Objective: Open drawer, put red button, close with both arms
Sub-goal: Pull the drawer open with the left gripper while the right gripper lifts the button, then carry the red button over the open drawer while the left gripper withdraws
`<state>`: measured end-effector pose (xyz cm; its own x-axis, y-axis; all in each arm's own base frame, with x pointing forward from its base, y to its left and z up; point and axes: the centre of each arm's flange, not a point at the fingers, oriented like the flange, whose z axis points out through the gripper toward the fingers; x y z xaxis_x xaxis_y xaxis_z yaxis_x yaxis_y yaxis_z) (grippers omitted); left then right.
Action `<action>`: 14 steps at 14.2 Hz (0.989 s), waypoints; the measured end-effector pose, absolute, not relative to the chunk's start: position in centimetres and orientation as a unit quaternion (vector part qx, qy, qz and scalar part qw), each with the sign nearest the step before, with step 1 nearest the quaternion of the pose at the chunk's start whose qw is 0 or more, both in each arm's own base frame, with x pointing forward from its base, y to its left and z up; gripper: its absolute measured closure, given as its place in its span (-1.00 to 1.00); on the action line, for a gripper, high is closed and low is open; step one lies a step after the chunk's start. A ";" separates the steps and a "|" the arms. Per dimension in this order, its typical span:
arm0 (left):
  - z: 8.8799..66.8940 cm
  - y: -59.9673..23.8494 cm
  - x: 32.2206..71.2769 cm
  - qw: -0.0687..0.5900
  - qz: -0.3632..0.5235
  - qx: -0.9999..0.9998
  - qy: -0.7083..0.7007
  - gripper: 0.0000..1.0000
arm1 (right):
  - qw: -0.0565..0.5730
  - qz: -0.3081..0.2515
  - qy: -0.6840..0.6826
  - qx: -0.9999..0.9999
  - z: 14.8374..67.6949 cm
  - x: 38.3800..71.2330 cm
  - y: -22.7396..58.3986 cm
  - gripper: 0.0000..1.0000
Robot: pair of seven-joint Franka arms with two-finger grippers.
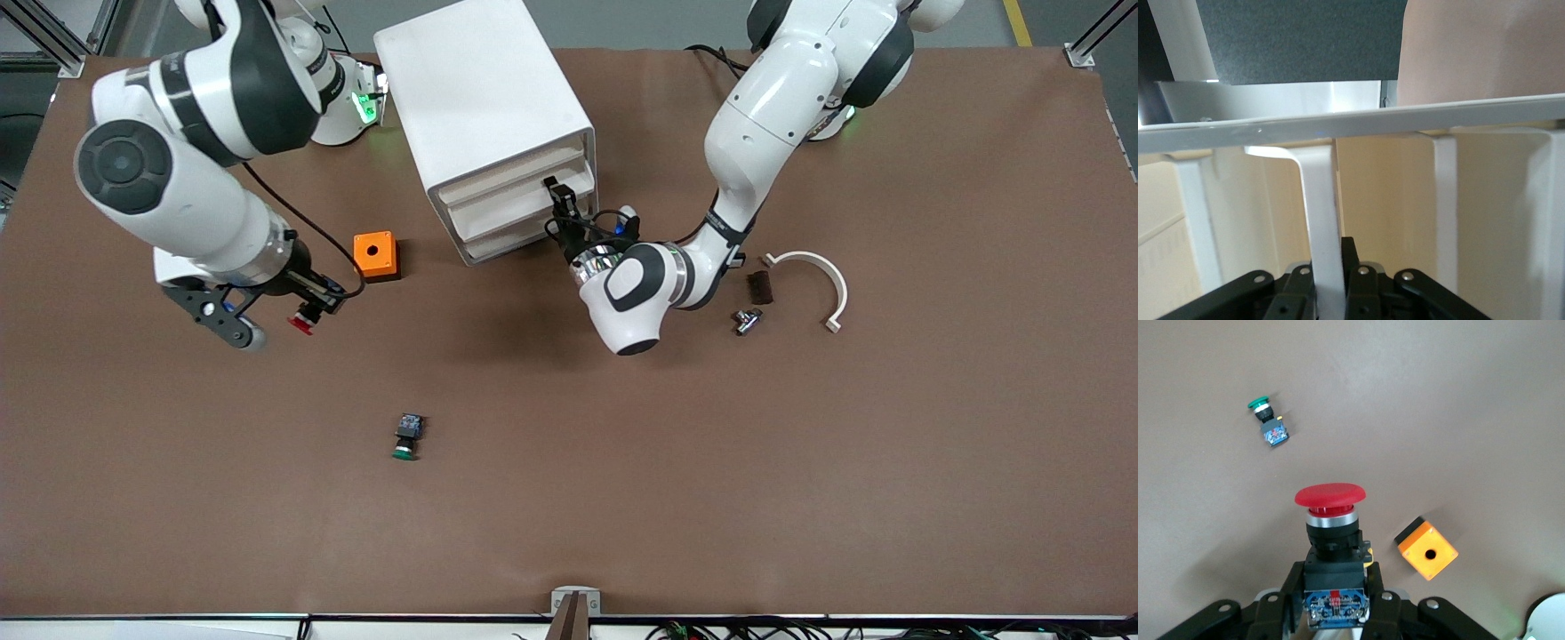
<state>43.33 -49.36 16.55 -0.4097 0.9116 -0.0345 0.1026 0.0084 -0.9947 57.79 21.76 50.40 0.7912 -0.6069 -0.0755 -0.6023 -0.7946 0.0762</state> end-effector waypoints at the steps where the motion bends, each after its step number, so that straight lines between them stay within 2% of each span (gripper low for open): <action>1: 16.5 -48.7 44.0 0.351 0.574 -0.407 -0.617 0.76 | 0.023 -0.044 -0.330 0.943 50.1 57.3 23.5 0.19; 8: 16.4 -44.5 48.2 0.325 0.591 -0.377 -0.635 0.75 | -0.005 -0.051 -0.397 0.916 47.9 54.6 30.5 0.19; 14: 16.1 -41.4 50.9 0.308 0.602 -0.353 -0.647 0.74 | -0.015 -0.042 -0.434 0.900 45.8 50.0 38.2 0.19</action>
<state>50.90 -41.36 16.10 -0.5611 0.8273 -0.0257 0.0849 0.0266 -0.9960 49.98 38.22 45.80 0.6193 -0.7800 -0.0894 -0.7826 -0.6225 0.0100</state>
